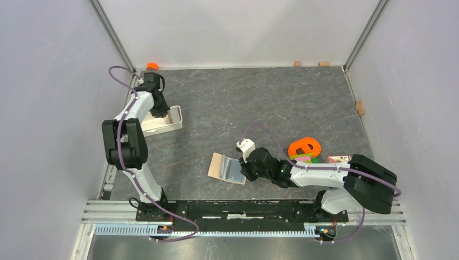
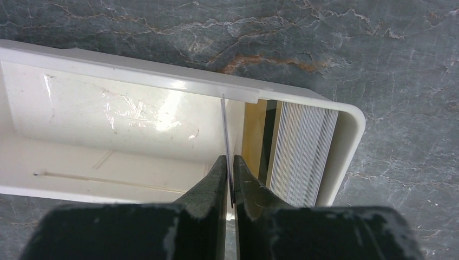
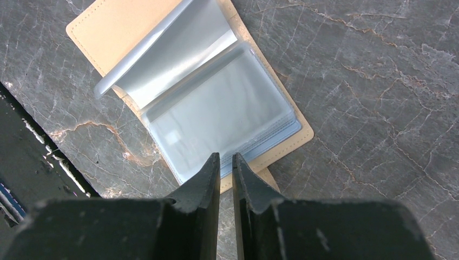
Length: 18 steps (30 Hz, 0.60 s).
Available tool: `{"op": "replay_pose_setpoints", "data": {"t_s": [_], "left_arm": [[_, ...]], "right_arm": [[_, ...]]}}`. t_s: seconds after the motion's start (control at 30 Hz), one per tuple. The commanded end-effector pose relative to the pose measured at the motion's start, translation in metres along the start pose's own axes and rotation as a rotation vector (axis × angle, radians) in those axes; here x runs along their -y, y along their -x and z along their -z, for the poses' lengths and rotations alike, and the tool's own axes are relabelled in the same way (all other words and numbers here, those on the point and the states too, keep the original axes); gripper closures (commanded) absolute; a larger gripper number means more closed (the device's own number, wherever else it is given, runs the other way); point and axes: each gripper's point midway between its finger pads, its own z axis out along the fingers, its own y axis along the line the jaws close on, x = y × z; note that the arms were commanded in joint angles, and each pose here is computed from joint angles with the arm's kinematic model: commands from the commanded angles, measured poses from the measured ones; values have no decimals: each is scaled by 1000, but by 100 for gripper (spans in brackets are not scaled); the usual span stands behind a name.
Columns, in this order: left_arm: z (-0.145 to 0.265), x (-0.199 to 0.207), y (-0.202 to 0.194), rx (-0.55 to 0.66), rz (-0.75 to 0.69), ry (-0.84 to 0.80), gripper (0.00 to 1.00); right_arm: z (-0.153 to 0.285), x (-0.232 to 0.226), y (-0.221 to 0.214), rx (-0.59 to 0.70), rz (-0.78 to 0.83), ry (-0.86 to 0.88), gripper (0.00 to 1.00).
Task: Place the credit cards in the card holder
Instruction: Pick up the credit card from the storage box.
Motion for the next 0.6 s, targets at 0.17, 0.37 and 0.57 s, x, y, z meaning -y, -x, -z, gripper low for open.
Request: {"op": "replay_pose_setpoints", "data": {"t_s": [0.17, 0.37, 0.57], "left_arm": [[20, 6, 23, 76, -31, -50, 85], [39, 6, 32, 124, -25, -65, 87], [44, 11, 33, 130, -23, -93, 88]], "right_arm": [[-1, -5, 12, 32, -9, 12, 82], [-2, -6, 12, 28, -8, 13, 82], [-3, -6, 13, 26, -7, 12, 82]]}}
